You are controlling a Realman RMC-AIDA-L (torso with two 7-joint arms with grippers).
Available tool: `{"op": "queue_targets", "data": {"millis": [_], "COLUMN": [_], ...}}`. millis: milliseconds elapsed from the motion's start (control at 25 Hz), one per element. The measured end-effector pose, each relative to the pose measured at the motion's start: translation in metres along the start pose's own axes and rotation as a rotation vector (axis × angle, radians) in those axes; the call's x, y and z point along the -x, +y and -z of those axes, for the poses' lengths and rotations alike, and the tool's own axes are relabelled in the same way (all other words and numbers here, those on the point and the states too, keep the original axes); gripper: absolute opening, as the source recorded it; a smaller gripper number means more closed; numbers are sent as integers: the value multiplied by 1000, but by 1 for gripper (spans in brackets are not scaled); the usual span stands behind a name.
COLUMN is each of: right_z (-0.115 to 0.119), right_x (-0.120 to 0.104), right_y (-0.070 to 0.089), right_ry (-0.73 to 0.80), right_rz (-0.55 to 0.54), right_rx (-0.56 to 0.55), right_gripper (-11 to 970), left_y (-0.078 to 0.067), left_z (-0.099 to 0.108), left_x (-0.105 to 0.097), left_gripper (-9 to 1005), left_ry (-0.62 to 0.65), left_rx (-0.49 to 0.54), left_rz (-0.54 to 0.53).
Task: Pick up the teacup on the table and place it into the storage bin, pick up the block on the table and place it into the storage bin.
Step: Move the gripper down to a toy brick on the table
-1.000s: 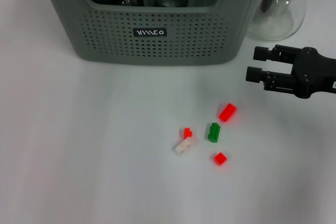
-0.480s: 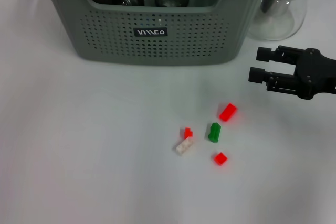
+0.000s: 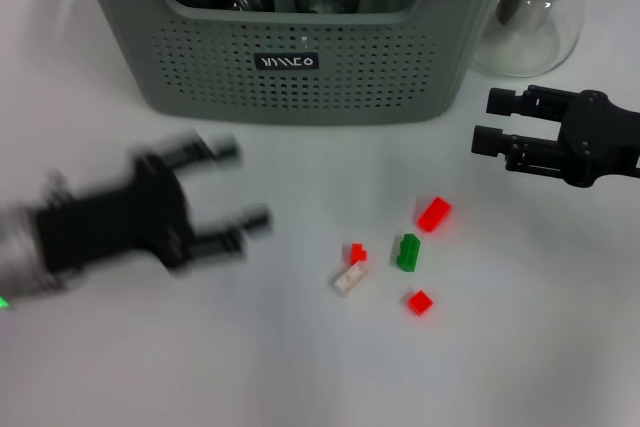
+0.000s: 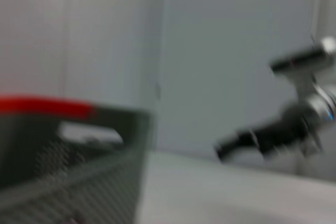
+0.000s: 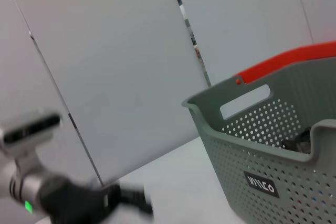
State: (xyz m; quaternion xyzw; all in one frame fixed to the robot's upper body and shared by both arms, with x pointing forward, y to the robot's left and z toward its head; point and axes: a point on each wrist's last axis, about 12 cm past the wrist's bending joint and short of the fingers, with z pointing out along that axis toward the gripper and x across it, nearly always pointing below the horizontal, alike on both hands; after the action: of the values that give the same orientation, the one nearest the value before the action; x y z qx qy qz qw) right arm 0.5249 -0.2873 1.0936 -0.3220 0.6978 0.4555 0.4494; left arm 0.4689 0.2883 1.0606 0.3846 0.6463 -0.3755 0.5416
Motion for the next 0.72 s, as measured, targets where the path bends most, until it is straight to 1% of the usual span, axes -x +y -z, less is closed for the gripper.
{"op": "queue_targets", "data": {"millis": [40,80,160,320,440,520,560,600,640,720], "right_z": [0,-1,-1,0,0,0,0,-1,-1,-1], "right_x": [0,0,-1,-2,-2,-2,-2,-1,-1,-1], "right_y": [0,0,0,1,1,1,1,1,1,1], "right_ry": [0,1,1,-2,-3,-3,-3,-3,-3,-3], "right_rz": [-1,-1,-2,-5,-6,-6,-6,-5,-5,-5], "right_rx": [1,1,1,1,1,0,0,1,1,1], "right_gripper": [727,727,727,727,727,727,727,727,727,727], "left_y": [-7,-10,-20,-30,-39,-45,-48,-48,-52,-54], "left_z": [-8,-13,-29,-48,-61,-68,-71,-71,-74,-77], "left_x": [-13,-19,-35,-49,-58,-66,-69,-69,-74,-77], "left_gripper": [796,788,771,737,637,571,563,555,547,531], "left_ry": [26,43,81,100,109,122,128,128,139,139], "left_rx": [-26,-39,-73,-87,-90,-82,-75,-75,-54,-22], "left_rz": [1,-3,4,1,-22,-56,-72,-72,-103,-120]}}
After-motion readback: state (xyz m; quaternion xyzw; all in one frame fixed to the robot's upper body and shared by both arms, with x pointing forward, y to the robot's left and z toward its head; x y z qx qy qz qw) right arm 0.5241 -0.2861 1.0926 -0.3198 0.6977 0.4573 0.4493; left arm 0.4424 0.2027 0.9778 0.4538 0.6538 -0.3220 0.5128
